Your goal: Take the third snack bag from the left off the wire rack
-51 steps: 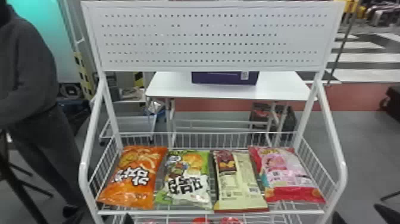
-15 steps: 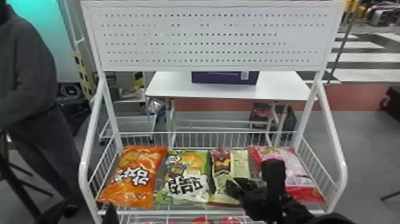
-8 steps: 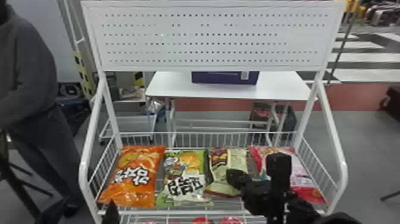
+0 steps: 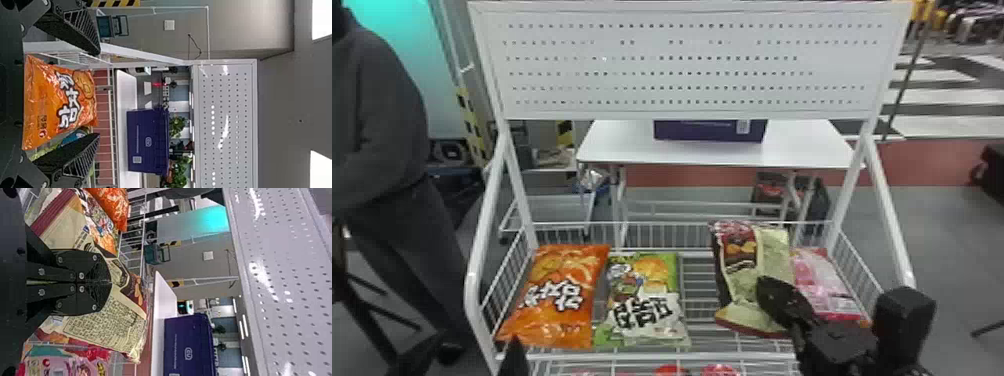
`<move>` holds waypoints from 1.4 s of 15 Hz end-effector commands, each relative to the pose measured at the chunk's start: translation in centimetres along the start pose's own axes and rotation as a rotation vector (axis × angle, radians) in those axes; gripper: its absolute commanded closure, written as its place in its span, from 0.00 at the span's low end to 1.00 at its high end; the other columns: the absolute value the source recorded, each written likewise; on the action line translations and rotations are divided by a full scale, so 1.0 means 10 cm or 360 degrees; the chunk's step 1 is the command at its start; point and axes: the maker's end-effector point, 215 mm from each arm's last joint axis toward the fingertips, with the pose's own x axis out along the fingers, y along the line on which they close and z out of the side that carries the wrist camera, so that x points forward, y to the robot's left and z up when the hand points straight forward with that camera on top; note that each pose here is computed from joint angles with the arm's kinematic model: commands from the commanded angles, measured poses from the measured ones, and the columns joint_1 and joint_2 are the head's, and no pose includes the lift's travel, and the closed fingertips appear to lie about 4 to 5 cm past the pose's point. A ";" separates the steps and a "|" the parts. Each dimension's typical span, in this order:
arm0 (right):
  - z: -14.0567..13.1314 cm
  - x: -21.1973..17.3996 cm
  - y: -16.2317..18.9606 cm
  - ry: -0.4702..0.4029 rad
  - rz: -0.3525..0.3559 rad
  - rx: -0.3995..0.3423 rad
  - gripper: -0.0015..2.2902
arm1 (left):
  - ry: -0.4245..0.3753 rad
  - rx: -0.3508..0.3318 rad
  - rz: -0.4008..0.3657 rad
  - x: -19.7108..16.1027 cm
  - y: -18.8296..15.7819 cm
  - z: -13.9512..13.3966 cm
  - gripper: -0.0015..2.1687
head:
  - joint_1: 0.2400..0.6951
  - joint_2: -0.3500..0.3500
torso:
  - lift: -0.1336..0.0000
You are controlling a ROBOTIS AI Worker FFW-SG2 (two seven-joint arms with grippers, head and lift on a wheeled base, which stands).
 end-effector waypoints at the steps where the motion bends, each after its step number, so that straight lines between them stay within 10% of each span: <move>1: 0.02 -0.37 -0.16 -0.0069 -0.0052 -0.0039 0.98 | -0.0004 0.0004 0.0015 0.01 0.06 0.01 0.07 | 0.57 0.50 | 1.00; 11: 0.17 -1.60 -1.07 -0.0229 -0.0350 -0.0105 0.98 | -0.0002 0.0006 0.0012 -0.01 0.11 0.02 0.07 | 0.57 0.50 | 1.00; 21: 0.28 -1.76 -1.10 -0.0270 -0.0359 -0.0112 0.98 | -0.0020 -0.0001 0.0019 -0.08 0.12 0.10 0.07 | 0.57 0.50 | 1.00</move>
